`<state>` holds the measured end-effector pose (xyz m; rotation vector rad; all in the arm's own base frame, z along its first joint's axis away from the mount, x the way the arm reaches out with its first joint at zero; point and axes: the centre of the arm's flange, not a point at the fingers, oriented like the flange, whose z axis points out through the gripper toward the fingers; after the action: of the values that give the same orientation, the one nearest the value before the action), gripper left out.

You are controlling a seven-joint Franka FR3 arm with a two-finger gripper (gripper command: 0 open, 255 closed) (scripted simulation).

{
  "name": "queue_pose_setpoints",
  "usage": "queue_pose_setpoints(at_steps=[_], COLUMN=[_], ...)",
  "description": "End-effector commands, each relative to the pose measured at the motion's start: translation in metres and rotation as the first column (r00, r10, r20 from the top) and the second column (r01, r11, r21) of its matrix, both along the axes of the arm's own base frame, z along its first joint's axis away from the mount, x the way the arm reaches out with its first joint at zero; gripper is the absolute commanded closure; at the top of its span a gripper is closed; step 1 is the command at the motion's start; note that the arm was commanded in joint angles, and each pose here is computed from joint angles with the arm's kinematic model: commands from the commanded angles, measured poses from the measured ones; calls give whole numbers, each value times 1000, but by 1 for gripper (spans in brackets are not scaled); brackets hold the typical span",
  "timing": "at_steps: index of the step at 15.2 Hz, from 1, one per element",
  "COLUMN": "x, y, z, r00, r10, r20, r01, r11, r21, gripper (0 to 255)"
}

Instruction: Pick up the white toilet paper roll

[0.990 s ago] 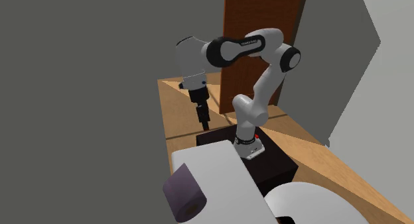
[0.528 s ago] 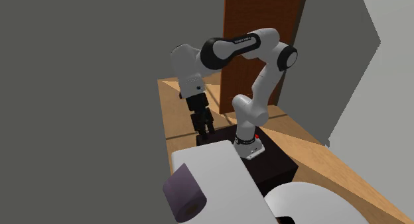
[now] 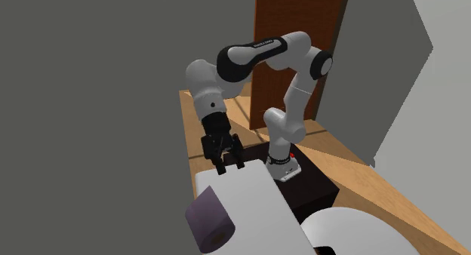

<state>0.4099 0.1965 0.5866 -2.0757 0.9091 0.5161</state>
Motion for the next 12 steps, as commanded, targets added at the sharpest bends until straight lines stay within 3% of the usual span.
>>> queue_pose_setpoints(at_steps=[1, 4, 7, 8, 12], x=[14, 33, 54, 58, 58], y=[11, 25, 37, 39, 39], z=[3, 8, 14, 15, -6], r00=[998, 989, 973, 970, 970], r10=[-52, -121, -183, -192, -192], r20=[-32, -82, -137, -147, -147], r01=[54, 133, 214, 226, 226], r11=[996, 977, 942, 935, 935], r21=[72, 169, 260, 273, 273], gripper=[0, 0, 0, 0, 0])
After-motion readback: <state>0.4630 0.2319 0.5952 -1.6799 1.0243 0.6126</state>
